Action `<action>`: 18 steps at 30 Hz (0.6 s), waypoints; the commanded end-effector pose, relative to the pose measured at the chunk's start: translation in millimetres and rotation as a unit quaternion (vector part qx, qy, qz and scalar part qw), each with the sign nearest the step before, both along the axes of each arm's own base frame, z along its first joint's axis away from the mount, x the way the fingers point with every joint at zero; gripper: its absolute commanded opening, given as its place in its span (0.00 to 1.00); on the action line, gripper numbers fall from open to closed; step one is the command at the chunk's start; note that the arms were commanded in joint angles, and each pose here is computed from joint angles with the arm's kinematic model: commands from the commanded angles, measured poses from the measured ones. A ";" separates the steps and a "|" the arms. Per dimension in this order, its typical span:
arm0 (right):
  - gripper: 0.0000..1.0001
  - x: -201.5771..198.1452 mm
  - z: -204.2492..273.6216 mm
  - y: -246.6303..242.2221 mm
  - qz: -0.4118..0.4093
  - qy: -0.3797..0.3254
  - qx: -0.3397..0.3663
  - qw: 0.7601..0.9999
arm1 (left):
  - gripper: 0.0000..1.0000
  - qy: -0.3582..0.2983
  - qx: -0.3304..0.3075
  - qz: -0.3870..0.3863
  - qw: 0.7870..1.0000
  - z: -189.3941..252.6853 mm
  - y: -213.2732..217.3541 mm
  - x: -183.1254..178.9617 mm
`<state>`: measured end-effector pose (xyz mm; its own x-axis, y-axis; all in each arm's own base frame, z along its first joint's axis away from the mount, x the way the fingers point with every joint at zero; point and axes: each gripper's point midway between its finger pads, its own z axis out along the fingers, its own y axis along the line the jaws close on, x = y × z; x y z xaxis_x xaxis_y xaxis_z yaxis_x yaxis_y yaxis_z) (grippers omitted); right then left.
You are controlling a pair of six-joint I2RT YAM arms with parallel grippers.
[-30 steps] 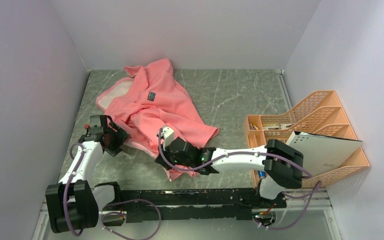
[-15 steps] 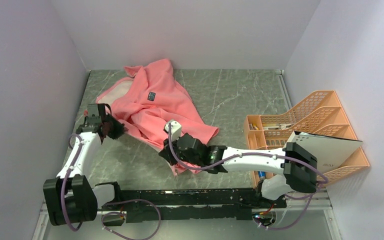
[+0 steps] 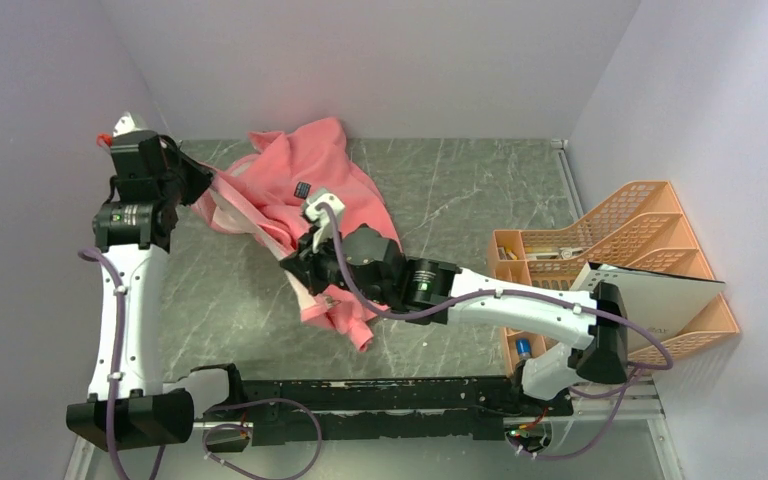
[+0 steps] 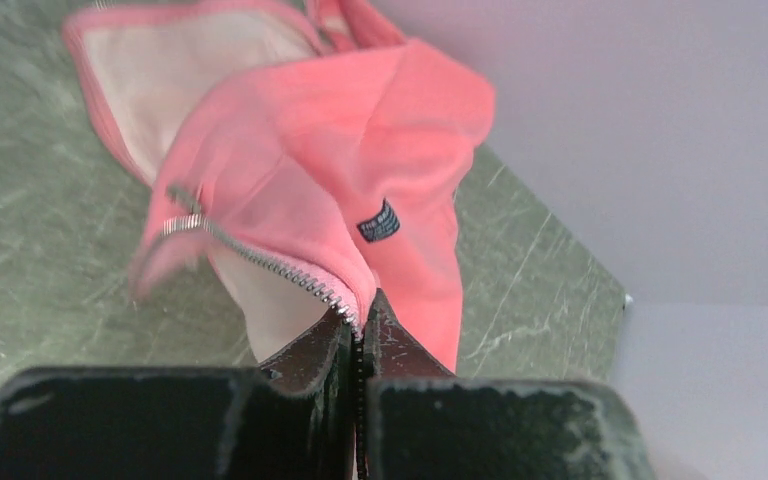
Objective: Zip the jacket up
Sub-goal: Flatten out the jacket at the center of the board.
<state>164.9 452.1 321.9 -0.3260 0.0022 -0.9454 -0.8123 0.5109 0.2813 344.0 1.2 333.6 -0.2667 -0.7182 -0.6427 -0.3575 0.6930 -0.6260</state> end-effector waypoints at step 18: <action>0.00 -21.3 29.3 -59.2 -0.053 0.051 0.023 0.997 | 0.05 -0.217 0.125 -0.131 0.959 181.1 -78.2 102.1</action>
<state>146.9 447.3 412.6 -0.2557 0.1966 -0.9466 -0.7973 0.5109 0.3214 347.9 -34.8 491.6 -0.2239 -0.5743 -0.7874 -0.0350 0.8122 -0.5824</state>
